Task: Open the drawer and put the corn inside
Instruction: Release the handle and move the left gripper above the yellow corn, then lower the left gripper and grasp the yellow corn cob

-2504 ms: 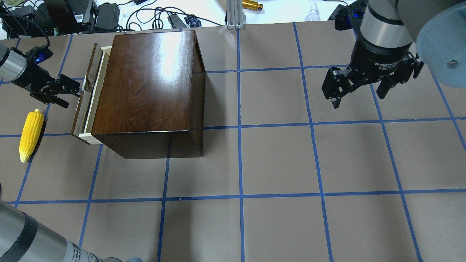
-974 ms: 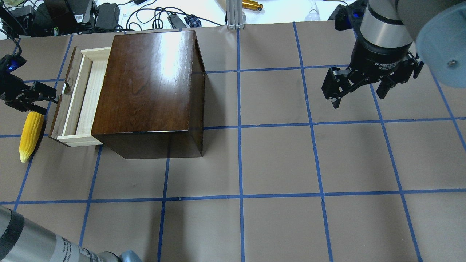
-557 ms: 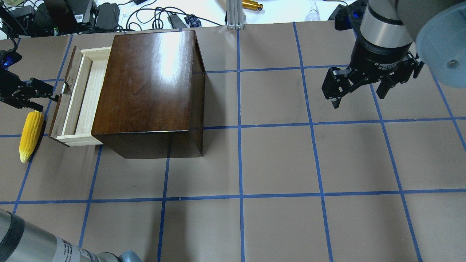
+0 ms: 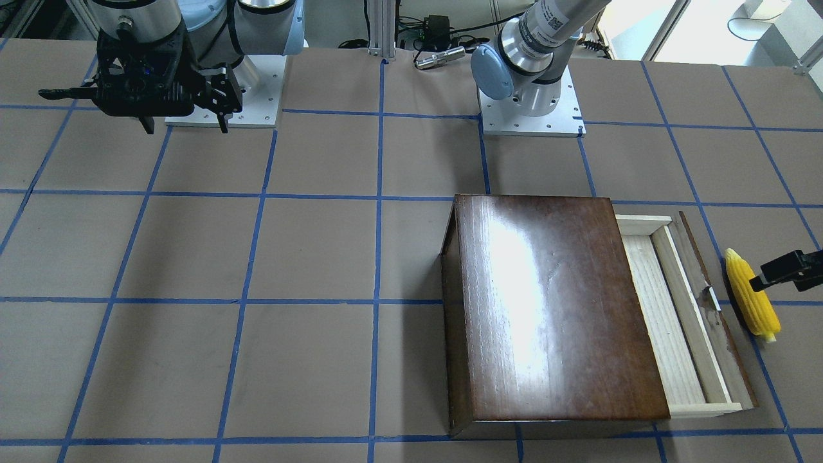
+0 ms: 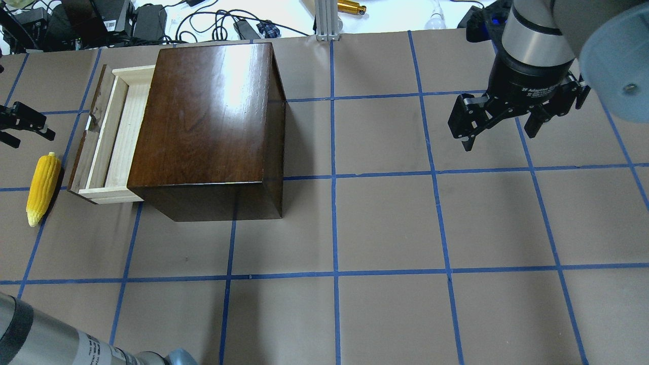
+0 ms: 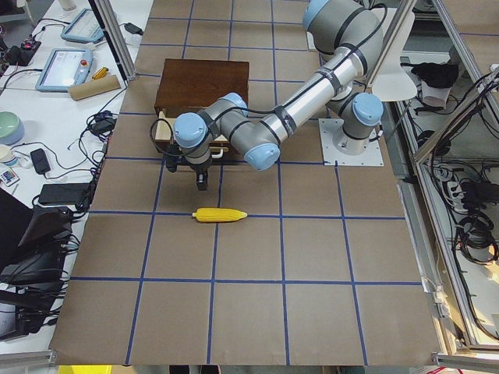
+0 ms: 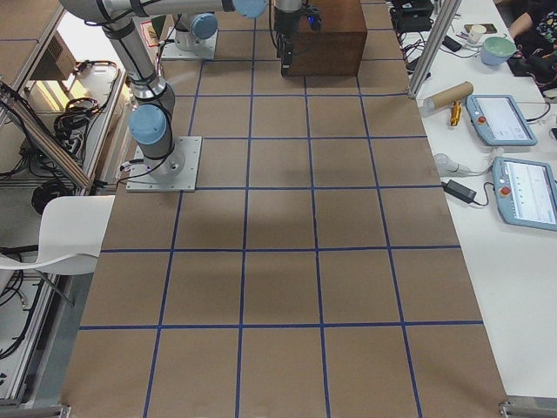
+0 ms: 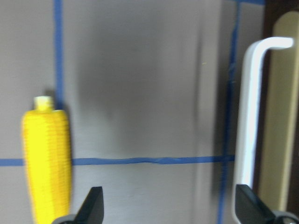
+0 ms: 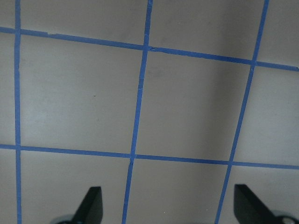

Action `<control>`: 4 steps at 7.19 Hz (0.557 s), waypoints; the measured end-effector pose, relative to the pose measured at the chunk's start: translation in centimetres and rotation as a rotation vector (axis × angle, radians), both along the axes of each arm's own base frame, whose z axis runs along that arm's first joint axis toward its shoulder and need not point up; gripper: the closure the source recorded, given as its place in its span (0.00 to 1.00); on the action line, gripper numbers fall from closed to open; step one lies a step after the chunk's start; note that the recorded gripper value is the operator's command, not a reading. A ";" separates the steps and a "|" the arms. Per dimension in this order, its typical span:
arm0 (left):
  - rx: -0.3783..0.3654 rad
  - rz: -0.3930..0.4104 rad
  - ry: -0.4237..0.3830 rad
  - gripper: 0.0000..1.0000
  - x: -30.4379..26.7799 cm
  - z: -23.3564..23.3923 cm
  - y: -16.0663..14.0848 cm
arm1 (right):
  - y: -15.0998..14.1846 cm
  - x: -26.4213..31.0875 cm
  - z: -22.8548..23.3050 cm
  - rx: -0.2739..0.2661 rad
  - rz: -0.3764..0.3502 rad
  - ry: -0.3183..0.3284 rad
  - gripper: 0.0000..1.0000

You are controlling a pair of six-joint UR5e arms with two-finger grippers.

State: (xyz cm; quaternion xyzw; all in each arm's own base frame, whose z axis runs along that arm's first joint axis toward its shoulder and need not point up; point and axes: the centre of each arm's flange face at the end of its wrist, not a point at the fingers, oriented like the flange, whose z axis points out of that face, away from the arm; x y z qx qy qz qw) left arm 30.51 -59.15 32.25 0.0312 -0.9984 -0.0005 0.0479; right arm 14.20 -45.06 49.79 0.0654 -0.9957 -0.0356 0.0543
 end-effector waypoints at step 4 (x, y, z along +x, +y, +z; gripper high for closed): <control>0.046 -0.065 -0.070 0.00 4.1 -6.1 0.1 | 0.0 0.0 0.0 0.000 0.000 0.000 0.00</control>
